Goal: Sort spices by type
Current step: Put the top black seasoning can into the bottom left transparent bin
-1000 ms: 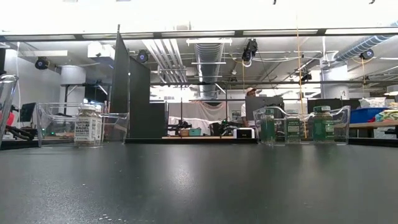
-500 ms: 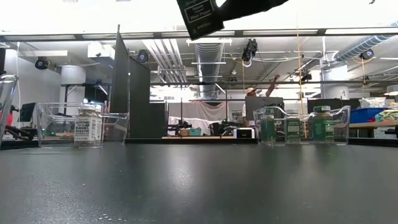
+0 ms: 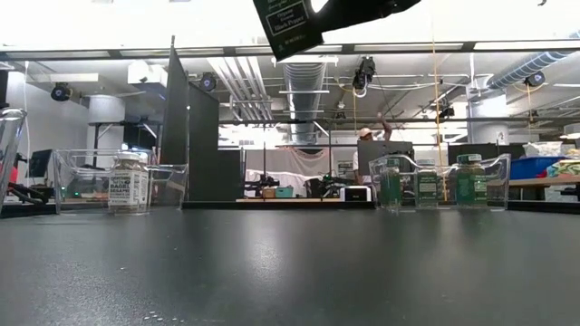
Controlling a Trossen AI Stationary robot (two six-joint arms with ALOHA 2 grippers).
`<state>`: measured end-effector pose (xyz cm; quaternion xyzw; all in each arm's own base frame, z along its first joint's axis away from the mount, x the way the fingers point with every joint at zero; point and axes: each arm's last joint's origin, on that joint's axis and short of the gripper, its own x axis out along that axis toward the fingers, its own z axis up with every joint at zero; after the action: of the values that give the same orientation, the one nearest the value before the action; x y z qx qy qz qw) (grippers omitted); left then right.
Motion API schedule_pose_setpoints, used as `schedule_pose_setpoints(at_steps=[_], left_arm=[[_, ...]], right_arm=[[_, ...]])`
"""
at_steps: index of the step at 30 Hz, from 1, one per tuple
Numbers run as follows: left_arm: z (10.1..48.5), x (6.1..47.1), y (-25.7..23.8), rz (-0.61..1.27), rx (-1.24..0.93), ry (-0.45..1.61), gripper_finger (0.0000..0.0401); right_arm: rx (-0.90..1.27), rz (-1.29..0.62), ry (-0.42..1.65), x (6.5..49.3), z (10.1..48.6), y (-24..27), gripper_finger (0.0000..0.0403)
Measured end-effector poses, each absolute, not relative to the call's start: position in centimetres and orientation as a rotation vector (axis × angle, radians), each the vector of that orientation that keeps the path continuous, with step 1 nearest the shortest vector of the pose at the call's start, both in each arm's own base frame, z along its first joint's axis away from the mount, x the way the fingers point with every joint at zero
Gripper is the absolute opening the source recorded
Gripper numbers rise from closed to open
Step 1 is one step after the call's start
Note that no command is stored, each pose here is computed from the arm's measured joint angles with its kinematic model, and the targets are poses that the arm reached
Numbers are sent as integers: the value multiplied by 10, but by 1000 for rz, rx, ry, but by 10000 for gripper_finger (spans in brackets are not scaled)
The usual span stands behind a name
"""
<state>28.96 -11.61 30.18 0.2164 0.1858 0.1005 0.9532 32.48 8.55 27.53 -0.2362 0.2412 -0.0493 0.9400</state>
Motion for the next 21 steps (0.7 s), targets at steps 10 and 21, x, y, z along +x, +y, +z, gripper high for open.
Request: schedule_pose_setpoints(at_steps=[10, 21], left_arm=[[301, 294, -106, 185, 417, 389, 267], [299, 294, -106, 179, 415, 402, 124]], right_arm=[[-470, -104, 491, 325, 275, 85, 115], [-469, -97, 494, 325, 275, 86, 115]])
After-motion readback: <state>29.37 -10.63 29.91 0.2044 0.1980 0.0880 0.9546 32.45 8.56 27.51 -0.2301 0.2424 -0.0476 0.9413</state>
